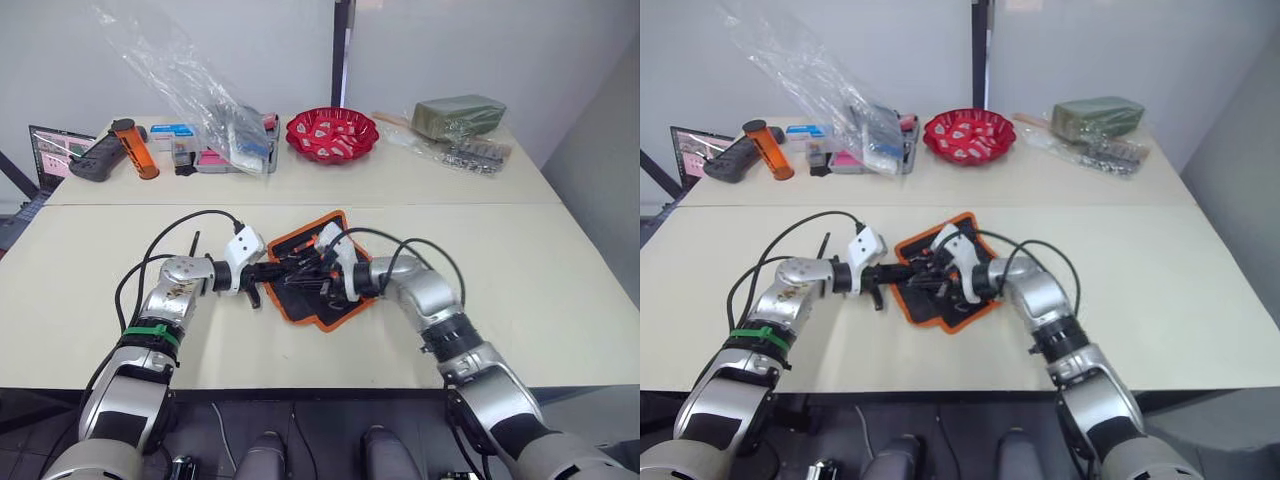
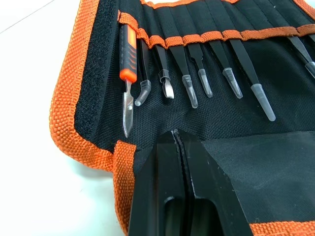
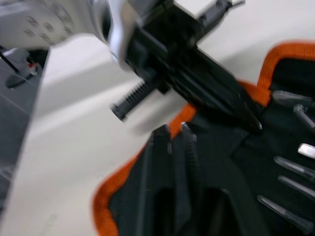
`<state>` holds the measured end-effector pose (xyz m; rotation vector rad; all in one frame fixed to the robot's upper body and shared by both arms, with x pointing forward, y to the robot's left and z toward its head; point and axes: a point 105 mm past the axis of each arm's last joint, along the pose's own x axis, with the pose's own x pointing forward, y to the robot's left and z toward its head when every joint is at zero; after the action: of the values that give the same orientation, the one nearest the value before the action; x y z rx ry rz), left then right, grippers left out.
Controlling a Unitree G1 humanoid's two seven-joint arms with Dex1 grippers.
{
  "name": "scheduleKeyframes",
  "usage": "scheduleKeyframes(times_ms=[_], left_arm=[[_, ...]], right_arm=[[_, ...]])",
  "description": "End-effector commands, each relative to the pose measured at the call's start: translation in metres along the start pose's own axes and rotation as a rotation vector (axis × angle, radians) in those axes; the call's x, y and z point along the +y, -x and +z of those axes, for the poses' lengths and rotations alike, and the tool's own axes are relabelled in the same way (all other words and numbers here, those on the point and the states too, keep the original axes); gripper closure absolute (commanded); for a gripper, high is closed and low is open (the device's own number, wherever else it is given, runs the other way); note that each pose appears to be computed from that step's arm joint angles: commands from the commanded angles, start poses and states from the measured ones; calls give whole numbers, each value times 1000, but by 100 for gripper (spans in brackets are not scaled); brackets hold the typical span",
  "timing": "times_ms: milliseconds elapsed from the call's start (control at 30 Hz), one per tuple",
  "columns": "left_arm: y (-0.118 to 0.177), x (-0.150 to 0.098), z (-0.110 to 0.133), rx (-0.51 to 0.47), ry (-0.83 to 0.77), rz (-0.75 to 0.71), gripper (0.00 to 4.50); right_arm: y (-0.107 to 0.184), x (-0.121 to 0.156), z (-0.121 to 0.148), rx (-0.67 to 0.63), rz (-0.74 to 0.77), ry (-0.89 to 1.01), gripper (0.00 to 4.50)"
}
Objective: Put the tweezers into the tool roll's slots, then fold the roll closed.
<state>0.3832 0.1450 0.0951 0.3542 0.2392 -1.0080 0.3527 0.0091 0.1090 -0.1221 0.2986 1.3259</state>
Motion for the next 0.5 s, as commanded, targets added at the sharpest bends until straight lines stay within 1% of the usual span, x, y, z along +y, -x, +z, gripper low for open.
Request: scheduleKeyframes(times_ms=[33, 100, 267, 400, 500], left_arm=[[1, 1, -13, 33, 48, 22, 450], [0, 1, -12, 14, 73, 19, 450], [1, 1, -19, 47, 68, 18, 450], [1, 2, -23, 90, 26, 24, 450], [1, 1, -24, 110, -22, 8, 450]], right_arm=[[-7, -10, 10, -10, -15, 89, 447], [-11, -13, 1, 15, -18, 79, 447], [-18, -4, -32, 116, 35, 50, 447], [-9, 4, -55, 168, 84, -1, 447], [4, 17, -66, 165, 143, -61, 447]])
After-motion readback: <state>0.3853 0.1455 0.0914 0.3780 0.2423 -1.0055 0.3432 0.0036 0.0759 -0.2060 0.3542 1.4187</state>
